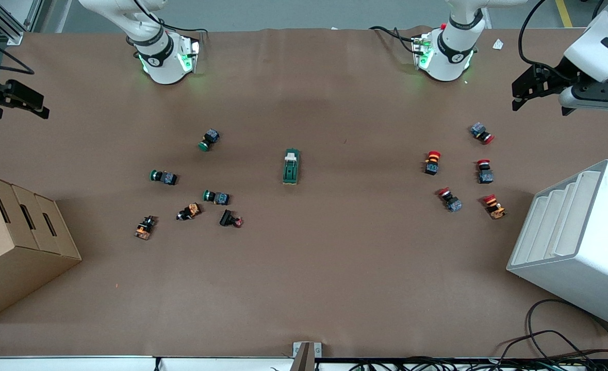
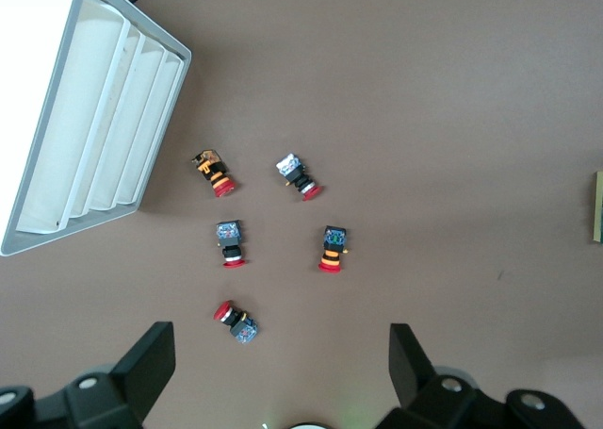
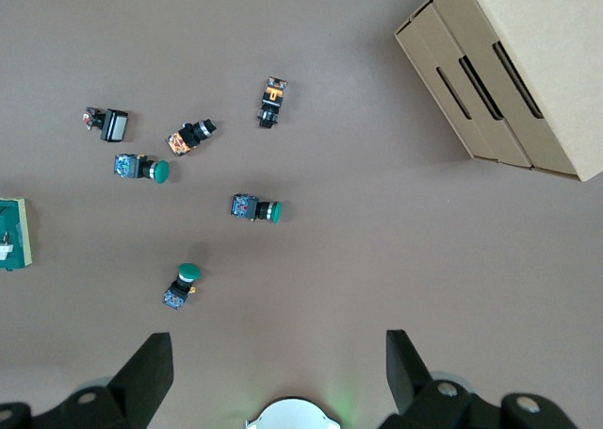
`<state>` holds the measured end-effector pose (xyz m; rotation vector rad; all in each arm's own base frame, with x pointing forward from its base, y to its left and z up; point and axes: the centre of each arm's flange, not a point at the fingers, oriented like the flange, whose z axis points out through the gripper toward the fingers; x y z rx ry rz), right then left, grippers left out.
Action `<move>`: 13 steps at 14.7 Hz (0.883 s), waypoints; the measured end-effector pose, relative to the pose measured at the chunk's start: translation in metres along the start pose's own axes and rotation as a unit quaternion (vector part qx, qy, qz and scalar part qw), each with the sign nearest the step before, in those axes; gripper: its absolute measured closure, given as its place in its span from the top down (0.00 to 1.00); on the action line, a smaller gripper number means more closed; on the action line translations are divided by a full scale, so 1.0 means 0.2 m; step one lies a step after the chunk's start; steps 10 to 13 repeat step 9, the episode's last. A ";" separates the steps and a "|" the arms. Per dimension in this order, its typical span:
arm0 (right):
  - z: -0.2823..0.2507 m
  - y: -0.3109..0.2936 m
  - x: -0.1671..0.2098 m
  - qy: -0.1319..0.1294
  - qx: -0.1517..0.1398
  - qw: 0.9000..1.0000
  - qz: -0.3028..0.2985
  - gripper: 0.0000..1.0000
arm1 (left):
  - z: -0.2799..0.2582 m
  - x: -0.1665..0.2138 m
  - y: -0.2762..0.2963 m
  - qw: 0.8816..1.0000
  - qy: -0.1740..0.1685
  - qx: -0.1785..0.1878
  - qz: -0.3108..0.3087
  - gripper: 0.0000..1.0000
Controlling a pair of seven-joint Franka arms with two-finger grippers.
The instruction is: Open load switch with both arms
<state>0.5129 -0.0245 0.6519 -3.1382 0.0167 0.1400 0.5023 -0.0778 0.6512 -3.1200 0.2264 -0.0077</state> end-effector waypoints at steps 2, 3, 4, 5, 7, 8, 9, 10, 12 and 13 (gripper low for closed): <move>-0.02 0.00 -0.02 0.003 0.000 1.000 -0.001 1.00 | 0.02 0.00 0.00 1.000 -0.004 0.000 0.000 1.00; -0.02 0.00 -0.03 0.005 0.000 1.000 -0.001 1.00 | 0.02 0.00 0.00 1.000 -0.005 0.000 0.000 1.00; -0.02 0.00 -0.03 0.006 0.000 1.000 -0.001 1.00 | 0.02 0.01 0.00 1.000 -0.005 0.001 0.000 1.00; -0.02 0.00 -0.03 0.008 0.000 1.000 -0.001 1.00 | 0.02 0.01 0.00 1.000 -0.005 0.003 0.000 1.00; -0.02 0.00 -0.03 0.009 0.000 1.000 -0.001 1.00 | 0.01 0.01 -0.01 1.000 -0.003 0.005 0.000 1.00; -0.02 0.00 -0.03 0.010 0.000 1.000 -0.001 1.00 | 0.01 0.01 -0.01 1.000 -0.002 0.006 -0.001 1.00; -0.02 0.00 -0.03 0.010 0.000 1.000 -0.001 1.00 | 0.01 0.01 -0.01 1.000 -0.002 0.006 -0.001 1.00; -0.02 0.00 -0.03 0.010 0.000 1.000 -0.001 1.00 | 0.01 0.01 -0.01 1.000 -0.002 0.006 -0.001 1.00; -0.02 0.00 -0.03 0.010 0.000 1.000 -0.001 1.00 | 0.01 0.01 -0.01 1.000 -0.002 0.006 -0.001 1.00; -0.02 0.00 -0.03 0.010 0.000 1.000 -0.001 1.00 | 0.01 0.01 -0.01 1.000 -0.002 0.006 -0.001 1.00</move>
